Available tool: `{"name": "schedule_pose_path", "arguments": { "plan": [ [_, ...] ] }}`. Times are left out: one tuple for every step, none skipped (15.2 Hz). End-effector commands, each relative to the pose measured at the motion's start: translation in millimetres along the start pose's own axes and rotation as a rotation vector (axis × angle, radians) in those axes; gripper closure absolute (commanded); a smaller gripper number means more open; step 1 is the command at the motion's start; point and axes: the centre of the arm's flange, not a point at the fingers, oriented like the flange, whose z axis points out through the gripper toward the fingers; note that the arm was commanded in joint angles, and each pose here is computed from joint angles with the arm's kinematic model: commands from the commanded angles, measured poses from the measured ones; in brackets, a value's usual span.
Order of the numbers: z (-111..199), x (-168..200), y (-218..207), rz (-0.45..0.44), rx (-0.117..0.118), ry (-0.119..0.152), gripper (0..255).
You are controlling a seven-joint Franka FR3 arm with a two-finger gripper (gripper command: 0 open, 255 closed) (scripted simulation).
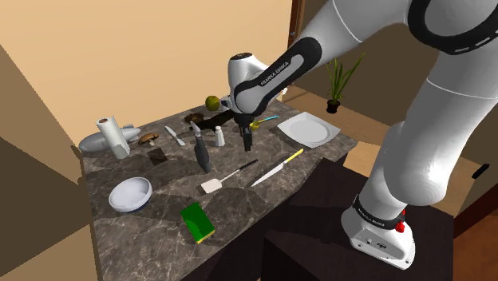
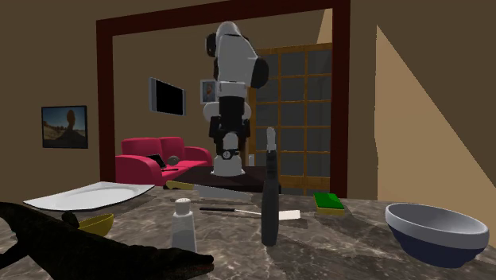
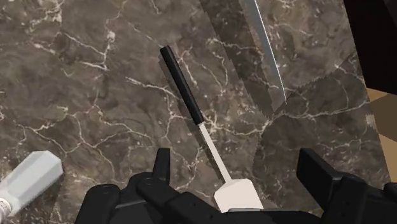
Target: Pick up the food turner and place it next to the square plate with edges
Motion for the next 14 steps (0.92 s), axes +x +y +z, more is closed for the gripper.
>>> {"name": "schedule_pose_path", "arguments": {
  "plan": [
    [23.3, 14.7, 0.7, -0.091, -0.003, -0.008, 0],
    [34.7, 22.0, 0.8, -0.135, -0.004, -0.012, 0],
    [46.2, 29.1, 0.7, -0.178, -0.005, -0.016, 0],
    [57.7, 36.2, 0.2, -0.222, -0.006, -0.021, 0],
    [69.3, 43.2, -0.5, -0.265, -0.006, -0.025, 0],
    [80.9, 50.1, -1.6, -0.309, -0.007, -0.029, 0],
    [92.5, 57.0, -2.9, -0.352, -0.008, -0.034, 0],
    [104.1, 63.7, -4.5, -0.396, -0.009, -0.038, 0],
    [115.8, 70.2, -6.4, -0.439, -0.01, -0.042, 0],
    [117.3, 71.1, -6.7, -0.444, -0.01, -0.043, 0],
    [122.5, 70.8, -6.6, -0.444, -0.01, -0.043, 0],
    [127.8, 70.6, -6.5, -0.444, -0.01, -0.043, 0],
    [133.1, 70.4, -6.4, -0.444, -0.01, -0.043, 0],
    [138.4, 70.2, -6.3, -0.444, -0.01, -0.043, 0]
  ]
}}
